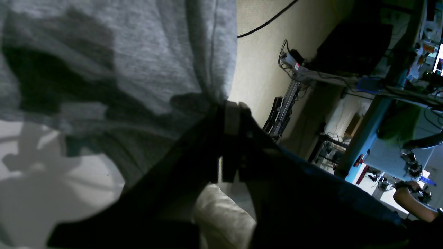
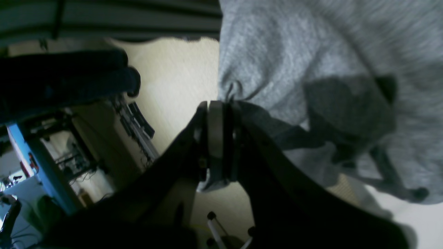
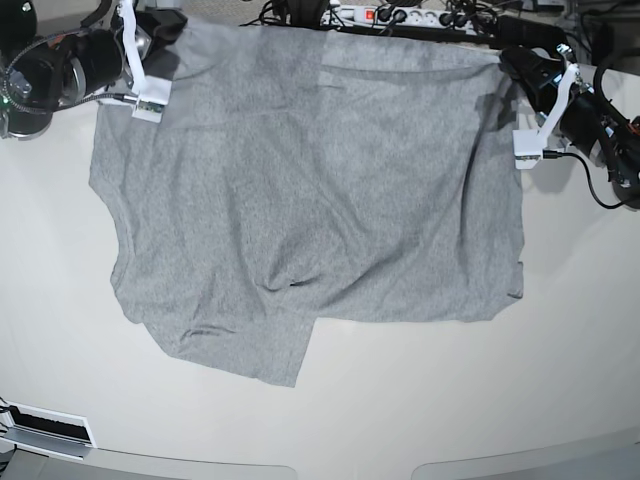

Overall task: Layout the t-shirt on the table in an organized manner, then fold the t-shirt properly
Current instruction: 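Pull the held shirt edge away from the body with both grippers, then release the edge and regrasp the shirt body with both grippers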

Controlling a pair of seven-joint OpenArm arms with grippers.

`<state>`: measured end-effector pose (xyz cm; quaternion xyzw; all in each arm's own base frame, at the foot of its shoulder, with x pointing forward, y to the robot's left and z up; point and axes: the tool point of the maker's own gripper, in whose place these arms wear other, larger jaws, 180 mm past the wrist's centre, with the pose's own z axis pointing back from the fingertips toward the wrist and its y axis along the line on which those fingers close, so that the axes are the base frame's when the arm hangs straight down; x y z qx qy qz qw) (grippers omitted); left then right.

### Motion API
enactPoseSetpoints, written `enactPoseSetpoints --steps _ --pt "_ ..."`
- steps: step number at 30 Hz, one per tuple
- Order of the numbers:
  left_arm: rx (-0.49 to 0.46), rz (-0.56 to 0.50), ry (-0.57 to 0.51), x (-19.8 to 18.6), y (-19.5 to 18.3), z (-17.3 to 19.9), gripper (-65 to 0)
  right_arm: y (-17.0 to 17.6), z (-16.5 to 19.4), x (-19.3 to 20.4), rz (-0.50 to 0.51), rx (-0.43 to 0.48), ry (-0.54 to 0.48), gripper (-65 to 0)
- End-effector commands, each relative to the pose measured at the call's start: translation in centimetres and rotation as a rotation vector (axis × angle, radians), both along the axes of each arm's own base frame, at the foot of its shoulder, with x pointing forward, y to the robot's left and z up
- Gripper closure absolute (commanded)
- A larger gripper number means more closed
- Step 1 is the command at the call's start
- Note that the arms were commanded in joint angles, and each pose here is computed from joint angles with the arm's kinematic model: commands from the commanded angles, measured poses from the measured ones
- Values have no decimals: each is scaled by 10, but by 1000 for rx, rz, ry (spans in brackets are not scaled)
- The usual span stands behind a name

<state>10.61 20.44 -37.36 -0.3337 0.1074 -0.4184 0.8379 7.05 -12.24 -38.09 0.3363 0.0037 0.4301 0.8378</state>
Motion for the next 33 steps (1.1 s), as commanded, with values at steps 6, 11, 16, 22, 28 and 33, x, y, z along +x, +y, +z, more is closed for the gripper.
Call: enactPoseSetpoints --steps 6,11,16,22,28,33 --pt "7 2 -55 19 7 12 -374 11 25 22 -6 106 -44 -230" --pt "22 5 -164 57 13 29 -370 14 58 46 30 174 -117 -231" --pt "43 30 -302 101 23 56 -371 13 72 75 46 170 -216 -222" --pt "-14 67 -501 148 -4 58 -156 -7 59 134 3 -18 -493 0" --pt "-20 104 -521 165 -28 20 0 15 55 185 -129 35 -742 0" --pt "15 171 -463 170 -33 -19 0 11 17 206 -213 -31 -722 0"
